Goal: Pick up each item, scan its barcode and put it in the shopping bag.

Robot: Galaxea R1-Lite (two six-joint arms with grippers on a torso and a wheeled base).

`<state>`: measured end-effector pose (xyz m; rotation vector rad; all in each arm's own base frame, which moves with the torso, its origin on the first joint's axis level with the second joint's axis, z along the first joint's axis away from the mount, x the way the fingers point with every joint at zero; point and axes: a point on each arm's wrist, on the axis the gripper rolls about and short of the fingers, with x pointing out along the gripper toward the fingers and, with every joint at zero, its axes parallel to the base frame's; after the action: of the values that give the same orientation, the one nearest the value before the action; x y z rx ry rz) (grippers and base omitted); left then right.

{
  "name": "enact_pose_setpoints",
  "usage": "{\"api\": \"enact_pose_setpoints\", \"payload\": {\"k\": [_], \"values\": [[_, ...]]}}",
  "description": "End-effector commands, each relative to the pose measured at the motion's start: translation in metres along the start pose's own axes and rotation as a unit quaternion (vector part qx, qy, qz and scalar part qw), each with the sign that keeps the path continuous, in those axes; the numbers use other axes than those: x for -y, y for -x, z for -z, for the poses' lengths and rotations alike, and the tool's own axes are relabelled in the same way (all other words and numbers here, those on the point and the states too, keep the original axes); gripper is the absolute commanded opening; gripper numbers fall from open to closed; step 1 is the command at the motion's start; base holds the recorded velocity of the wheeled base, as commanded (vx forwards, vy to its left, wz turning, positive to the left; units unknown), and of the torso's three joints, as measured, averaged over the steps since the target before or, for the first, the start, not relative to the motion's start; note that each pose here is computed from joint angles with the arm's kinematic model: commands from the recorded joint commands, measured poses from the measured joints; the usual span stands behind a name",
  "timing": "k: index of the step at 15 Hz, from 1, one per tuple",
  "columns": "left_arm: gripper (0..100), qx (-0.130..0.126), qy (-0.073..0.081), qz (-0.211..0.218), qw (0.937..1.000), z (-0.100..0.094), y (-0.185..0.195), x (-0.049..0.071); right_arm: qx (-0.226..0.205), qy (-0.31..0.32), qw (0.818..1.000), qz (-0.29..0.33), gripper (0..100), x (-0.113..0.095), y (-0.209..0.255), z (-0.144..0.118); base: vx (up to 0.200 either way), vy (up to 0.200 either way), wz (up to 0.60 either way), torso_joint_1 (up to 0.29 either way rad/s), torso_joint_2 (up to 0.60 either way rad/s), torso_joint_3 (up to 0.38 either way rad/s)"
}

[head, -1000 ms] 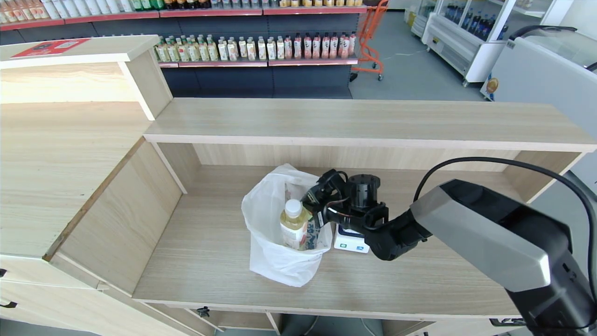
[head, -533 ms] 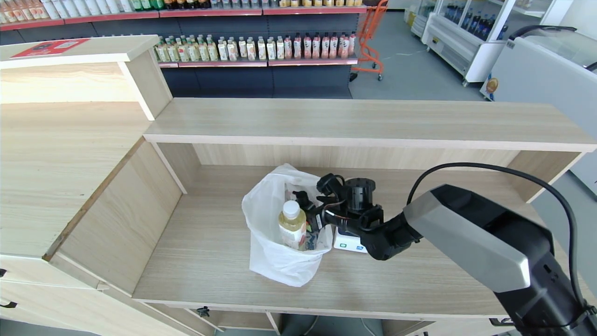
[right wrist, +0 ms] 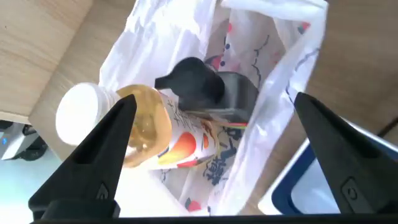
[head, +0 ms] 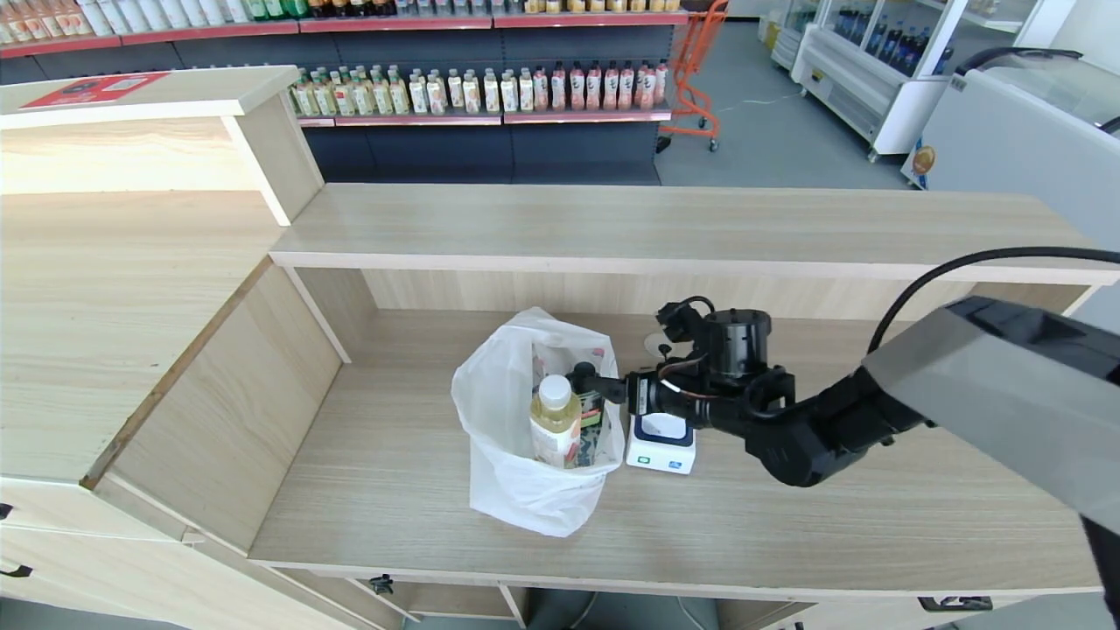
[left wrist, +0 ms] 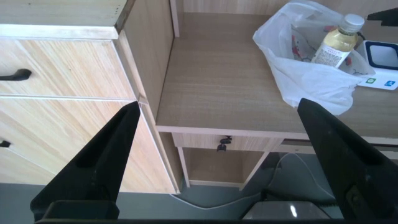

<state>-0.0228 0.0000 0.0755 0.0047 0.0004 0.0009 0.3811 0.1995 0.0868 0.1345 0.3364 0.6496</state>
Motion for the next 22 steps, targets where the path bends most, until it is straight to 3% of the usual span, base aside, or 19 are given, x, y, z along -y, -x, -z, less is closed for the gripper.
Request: {"api": "enact_pose_setpoints", "payload": {"k": [1,3,5,6,9,10,13,15,21,22], "values": [[100,0.000,0.000,0.000,1.0000,0.000,0.000,0.000,0.021,-0.032,0.999,0.010,100,-0.004,0.094,-0.031,0.000,0.000,0.00,0.000,0.00,0.000],[100,0.000,0.000,0.000,1.0000,0.000,0.000,0.000,0.041,-0.036,0.998,0.013,100,-0.011,0.167,-0.037,0.000,0.000,0.00,0.000,0.00,0.000],[100,0.000,0.000,0.000,1.0000,0.000,0.000,0.000,0.056,-0.008,0.997,0.058,100,-0.014,0.243,-0.020,0.000,0.000,0.00,0.000,0.00,0.000],[100,0.000,0.000,0.000,1.0000,0.000,0.000,0.000,0.046,0.017,0.995,0.092,100,-0.017,0.283,0.000,0.000,0.000,0.00,0.000,0.00,0.000],[100,0.000,0.000,0.000,1.0000,0.000,0.000,0.000,0.083,0.026,0.978,0.190,100,-0.044,0.369,0.055,0.000,0.000,0.00,0.000,0.00,0.000],[100,0.000,0.000,0.000,1.0000,0.000,0.000,0.000,0.097,0.032,0.960,0.259,100,-0.054,0.393,0.094,0.000,0.000,0.00,0.000,0.00,0.000],[100,0.000,0.000,0.000,1.0000,0.000,0.000,0.000,0.128,0.036,0.923,0.362,100,-0.062,0.412,0.127,0.000,0.000,0.00,0.000,0.00,0.000],[100,0.001,0.000,0.000,1.0000,0.000,0.000,0.000,0.151,0.047,0.925,0.346,100,-0.067,0.419,0.146,0.000,0.000,0.00,0.000,0.00,0.000],[100,0.001,0.000,0.000,1.0000,0.000,0.000,0.000,0.168,0.048,0.921,0.349,100,-0.069,0.421,0.148,0.000,0.000,0.00,0.000,0.00,0.000],[100,0.001,0.000,0.000,1.0000,0.000,0.000,0.000,0.171,0.041,0.920,0.350,0,-0.069,0.421,0.148,0.000,0.000,0.00,0.000,0.00,0.000]]}}
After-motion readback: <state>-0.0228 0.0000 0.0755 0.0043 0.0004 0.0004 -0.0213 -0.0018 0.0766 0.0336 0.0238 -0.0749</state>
